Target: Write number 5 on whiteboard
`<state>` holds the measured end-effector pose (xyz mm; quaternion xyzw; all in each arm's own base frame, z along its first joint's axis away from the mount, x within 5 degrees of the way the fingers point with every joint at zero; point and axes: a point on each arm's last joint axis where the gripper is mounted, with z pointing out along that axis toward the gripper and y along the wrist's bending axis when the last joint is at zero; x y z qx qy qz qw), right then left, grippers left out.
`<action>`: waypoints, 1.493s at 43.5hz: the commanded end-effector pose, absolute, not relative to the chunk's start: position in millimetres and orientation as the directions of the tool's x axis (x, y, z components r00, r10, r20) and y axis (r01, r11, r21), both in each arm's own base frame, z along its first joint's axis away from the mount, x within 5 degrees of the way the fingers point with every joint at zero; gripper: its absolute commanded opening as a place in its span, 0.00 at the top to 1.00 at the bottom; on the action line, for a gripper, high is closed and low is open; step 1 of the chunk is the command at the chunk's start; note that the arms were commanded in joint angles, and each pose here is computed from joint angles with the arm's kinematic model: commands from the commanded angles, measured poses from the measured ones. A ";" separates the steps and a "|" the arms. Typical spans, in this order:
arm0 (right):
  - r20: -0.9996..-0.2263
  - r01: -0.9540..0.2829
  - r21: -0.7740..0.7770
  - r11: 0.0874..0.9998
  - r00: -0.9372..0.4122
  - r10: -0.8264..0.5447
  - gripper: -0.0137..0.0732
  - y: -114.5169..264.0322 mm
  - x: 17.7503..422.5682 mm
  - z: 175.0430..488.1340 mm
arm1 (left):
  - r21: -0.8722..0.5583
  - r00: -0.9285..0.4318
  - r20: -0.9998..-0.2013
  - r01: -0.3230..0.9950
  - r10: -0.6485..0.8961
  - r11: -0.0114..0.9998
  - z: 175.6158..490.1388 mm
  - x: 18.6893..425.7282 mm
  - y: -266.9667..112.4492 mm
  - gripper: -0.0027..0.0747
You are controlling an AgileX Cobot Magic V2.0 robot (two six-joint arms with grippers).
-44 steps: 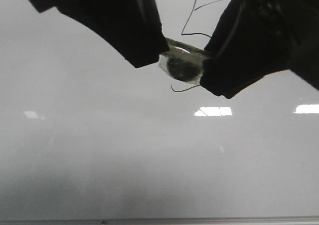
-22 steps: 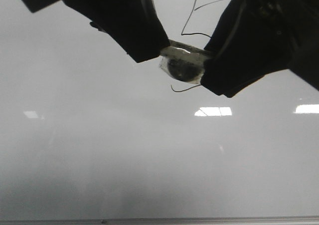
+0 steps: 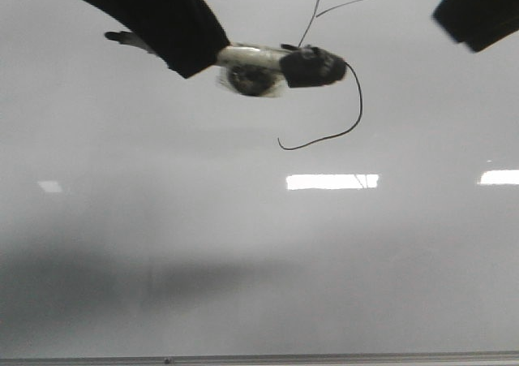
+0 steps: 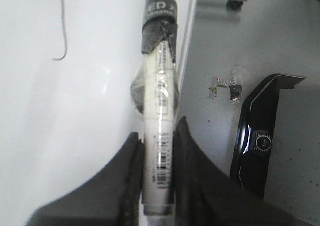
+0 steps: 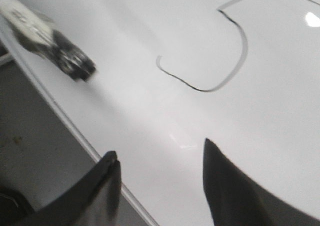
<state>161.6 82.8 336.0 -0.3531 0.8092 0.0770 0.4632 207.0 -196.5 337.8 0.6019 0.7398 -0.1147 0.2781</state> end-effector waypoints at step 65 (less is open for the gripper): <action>-0.999 -0.151 0.020 0.988 -0.038 0.015 0.93 11.5 36.8 305.5 | -0.003 -0.084 -0.996 0.324 0.026 0.946 344.5 125.2 -37.7 0.99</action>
